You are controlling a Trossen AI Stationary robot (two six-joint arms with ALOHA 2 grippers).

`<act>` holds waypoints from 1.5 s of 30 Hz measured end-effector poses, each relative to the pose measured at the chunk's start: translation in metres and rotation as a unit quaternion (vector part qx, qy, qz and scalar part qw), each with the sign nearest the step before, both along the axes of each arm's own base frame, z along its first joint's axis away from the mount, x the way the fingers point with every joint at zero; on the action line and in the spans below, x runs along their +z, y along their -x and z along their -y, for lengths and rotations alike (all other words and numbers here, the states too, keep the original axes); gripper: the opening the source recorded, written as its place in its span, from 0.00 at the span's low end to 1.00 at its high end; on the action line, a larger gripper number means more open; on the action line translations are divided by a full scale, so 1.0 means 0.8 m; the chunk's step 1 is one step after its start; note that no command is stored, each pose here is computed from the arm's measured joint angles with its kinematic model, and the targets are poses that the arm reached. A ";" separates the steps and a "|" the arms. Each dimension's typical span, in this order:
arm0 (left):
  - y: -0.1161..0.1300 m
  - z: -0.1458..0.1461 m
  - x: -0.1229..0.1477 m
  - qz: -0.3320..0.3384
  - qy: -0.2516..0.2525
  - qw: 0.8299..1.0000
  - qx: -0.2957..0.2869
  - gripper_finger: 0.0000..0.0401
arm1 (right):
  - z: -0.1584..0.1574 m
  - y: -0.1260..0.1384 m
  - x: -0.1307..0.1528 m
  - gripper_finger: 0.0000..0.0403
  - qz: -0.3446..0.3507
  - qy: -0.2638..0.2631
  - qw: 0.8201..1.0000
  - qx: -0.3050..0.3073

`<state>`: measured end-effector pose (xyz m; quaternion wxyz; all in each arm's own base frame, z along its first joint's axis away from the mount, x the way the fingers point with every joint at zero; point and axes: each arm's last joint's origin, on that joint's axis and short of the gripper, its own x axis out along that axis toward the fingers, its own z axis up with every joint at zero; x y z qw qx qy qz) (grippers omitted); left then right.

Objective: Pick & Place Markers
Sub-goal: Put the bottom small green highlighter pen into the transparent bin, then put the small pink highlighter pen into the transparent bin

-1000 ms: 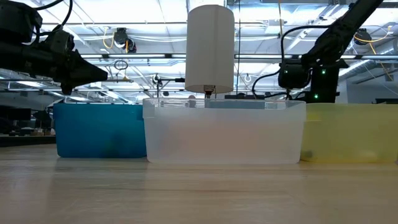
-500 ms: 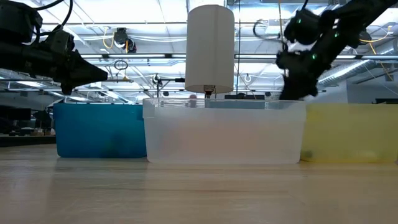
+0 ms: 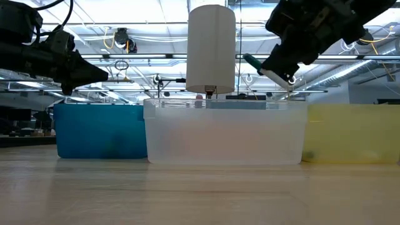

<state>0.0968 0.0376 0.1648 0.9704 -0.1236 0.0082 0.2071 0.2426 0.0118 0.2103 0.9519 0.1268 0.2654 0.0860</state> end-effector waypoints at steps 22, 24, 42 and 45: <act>0.000 0.000 0.000 0.000 0.000 1.000 0.000 0.18 | -0.056 -0.111 -0.034 0.07 -0.138 0.108 0.981 0.088; 0.000 0.000 0.000 0.000 0.000 1.000 0.000 0.18 | -0.055 -0.112 -0.036 0.11 -0.142 0.121 0.980 0.074; 0.000 0.000 0.000 0.000 0.000 1.000 -0.003 0.18 | -0.030 -0.091 0.004 0.38 -0.135 0.150 0.979 0.017; 0.000 0.000 0.000 0.000 0.000 1.000 -0.002 0.18 | -0.015 -0.074 0.014 0.37 -0.169 0.193 0.965 -0.053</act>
